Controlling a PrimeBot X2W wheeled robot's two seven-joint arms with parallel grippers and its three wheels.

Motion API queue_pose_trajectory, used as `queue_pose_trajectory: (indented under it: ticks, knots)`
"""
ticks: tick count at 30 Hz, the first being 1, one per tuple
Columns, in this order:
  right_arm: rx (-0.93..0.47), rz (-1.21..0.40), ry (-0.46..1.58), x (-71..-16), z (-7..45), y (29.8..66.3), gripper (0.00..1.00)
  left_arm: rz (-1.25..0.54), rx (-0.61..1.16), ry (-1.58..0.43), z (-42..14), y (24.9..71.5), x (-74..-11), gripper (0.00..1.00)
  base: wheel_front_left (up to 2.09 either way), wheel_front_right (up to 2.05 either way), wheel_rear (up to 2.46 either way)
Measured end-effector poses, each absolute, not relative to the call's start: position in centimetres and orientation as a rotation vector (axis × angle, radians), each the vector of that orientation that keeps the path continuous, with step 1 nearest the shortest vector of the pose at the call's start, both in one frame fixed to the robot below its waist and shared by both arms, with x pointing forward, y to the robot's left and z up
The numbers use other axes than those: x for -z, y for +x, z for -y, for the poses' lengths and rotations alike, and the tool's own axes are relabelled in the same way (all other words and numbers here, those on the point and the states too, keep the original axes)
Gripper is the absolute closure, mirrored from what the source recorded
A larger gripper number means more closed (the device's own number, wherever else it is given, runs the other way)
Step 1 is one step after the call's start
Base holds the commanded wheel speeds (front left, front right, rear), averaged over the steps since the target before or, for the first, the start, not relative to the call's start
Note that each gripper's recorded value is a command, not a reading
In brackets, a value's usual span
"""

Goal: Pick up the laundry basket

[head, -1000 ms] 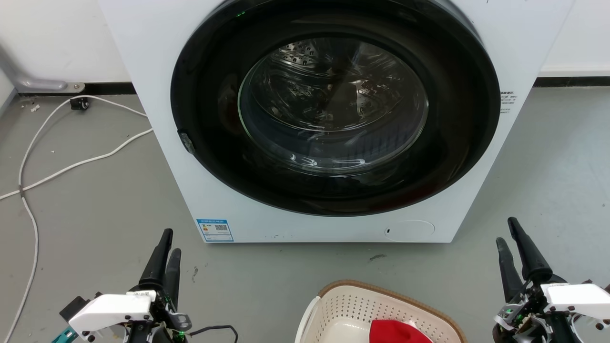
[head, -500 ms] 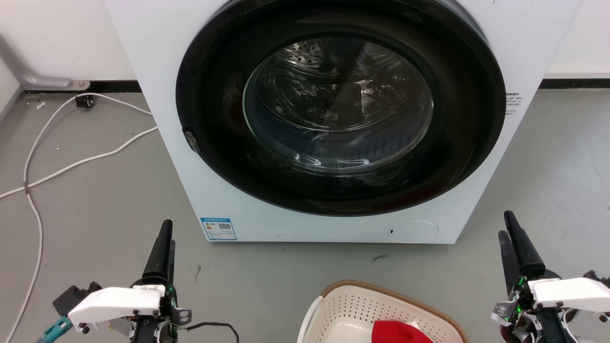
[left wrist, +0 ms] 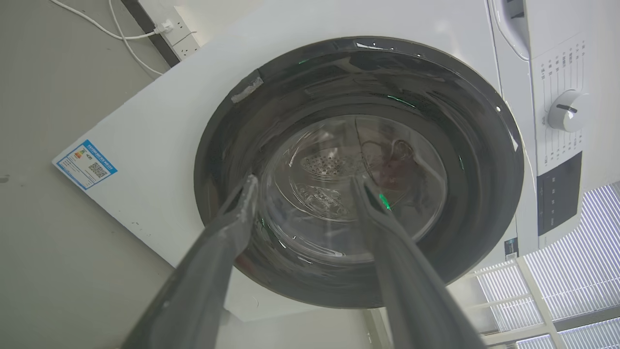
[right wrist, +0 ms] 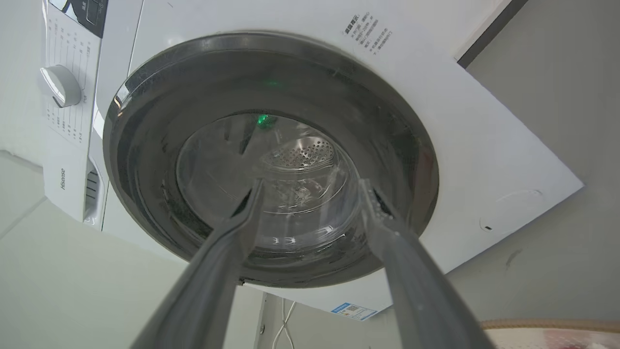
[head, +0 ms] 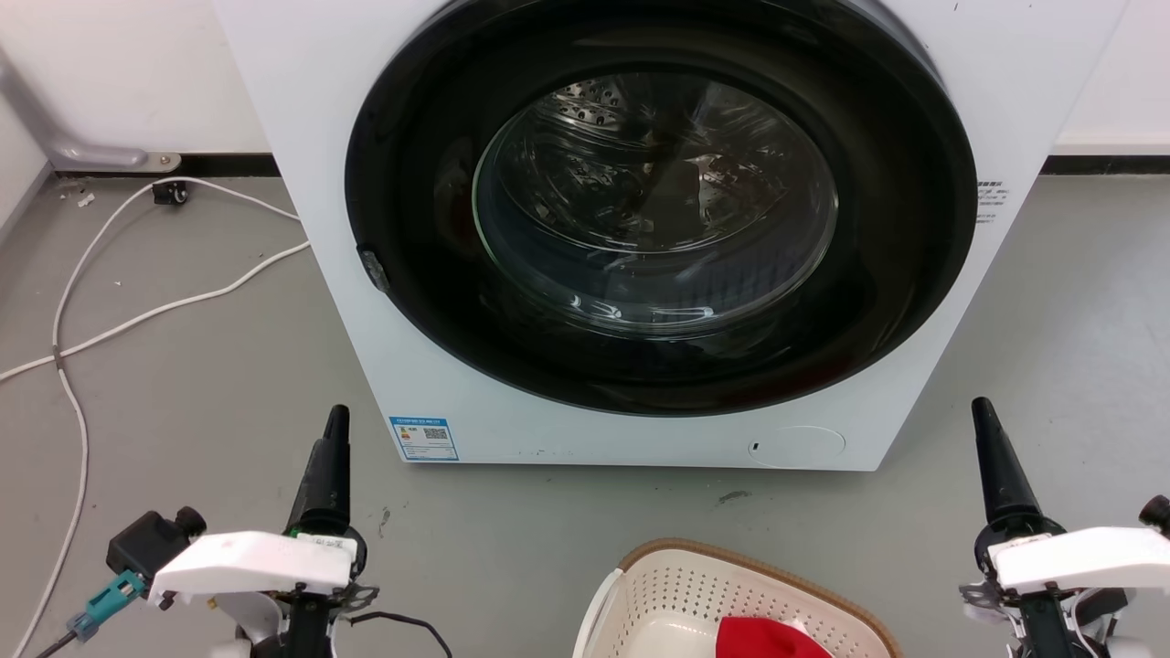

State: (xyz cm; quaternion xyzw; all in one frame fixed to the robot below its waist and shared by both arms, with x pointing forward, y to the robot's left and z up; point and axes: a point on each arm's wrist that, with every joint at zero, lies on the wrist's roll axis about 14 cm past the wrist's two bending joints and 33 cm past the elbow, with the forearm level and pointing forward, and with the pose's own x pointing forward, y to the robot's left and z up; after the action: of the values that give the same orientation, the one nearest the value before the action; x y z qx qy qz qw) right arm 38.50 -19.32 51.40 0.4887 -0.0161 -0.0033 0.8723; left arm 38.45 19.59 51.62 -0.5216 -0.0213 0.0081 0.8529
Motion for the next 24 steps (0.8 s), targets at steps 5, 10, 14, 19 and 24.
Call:
queue_pose_trajectory:
  ticks: [5, 10, 14, 19, 24]
  knots:
    - [0.0, 0.052, 0.914, -51.9, 19.3, 38.6, 0.0, 0.062, -0.008, -0.994, -19.5, 38.7, -52.2, 0.0, 0.0, 0.0, 0.0]
    - [-0.017, 0.06, 0.806, -52.3, 18.9, 38.6, 0.0, 0.068, 0.001, -0.894, -19.4, 38.9, -52.5, 0.0, 0.0, 0.0, 0.0]
    - [-0.026, 0.064, 0.721, -52.4, 18.7, 38.6, 0.0, 0.08, 0.006, -0.813, -19.3, 39.0, -52.8, 0.0, 0.0, 0.0, 0.0]
    - [-0.031, 0.072, 0.631, -52.6, 18.6, 38.6, 0.0, 0.085, 0.019, -0.724, -19.1, 39.1, -53.0, 0.0, 0.0, 0.0, 0.0]
    - [-0.035, 0.071, 0.526, -52.4, 18.4, 38.5, 0.0, 0.09, 0.03, -0.621, -18.8, 39.2, -53.1, 0.0, 0.0, 0.0, 0.0]
